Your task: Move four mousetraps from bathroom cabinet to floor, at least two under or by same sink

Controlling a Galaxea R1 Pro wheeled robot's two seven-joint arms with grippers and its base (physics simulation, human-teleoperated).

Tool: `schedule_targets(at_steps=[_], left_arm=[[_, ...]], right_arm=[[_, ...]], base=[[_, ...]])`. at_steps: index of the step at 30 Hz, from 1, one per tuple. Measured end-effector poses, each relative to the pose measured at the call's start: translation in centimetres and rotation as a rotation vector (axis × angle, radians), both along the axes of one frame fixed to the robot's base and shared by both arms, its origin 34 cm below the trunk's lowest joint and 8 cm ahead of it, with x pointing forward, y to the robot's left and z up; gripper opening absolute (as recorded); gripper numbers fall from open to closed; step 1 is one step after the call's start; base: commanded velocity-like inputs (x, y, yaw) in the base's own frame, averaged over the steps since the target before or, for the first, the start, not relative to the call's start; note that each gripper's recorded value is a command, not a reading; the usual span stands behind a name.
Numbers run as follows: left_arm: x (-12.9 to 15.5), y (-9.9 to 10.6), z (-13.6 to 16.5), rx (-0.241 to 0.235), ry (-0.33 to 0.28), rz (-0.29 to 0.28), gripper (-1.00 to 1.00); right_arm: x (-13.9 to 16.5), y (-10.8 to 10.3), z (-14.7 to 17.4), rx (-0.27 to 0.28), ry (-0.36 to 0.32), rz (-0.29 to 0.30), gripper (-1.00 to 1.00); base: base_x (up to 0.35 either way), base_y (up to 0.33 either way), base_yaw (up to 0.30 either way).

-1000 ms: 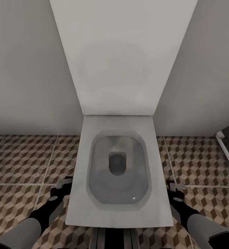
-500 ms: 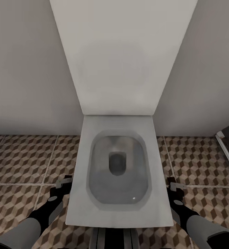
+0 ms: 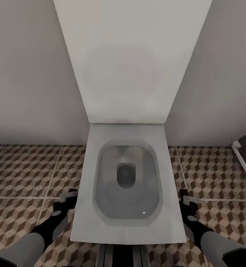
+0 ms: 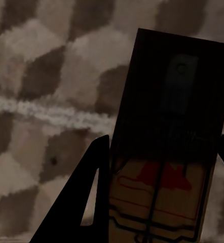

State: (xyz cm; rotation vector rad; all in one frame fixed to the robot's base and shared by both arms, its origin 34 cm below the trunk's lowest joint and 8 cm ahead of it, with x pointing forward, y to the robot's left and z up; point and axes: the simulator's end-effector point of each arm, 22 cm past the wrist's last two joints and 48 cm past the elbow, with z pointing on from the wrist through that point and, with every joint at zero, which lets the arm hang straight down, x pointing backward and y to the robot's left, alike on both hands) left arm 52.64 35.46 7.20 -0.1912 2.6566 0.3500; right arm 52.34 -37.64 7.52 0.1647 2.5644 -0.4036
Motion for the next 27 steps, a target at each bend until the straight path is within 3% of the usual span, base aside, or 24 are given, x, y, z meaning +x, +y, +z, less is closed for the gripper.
schedule_targets(at_steps=[7,18,27], left_arm=[[0.6,0.8,0.0,0.018,-0.002,0.004,-1.0],[2.1,1.0,1.0,0.03,-0.116,0.0,-1.0],[2.1,0.7,1.0,0.021,-0.119,-0.003,-1.0]], right_arm=[[0.0,0.1,0.0,0.004,-0.001,-0.001,-1.0],[0.0,0.3,-0.1,0.009,-0.002,-0.007,-1.0],[0.0,0.5,-0.1,0.011,-0.002,-0.008,-1.0]], base=[[0.0,0.0,0.0],[0.0,0.0,0.0],[0.0,0.0,0.0]])
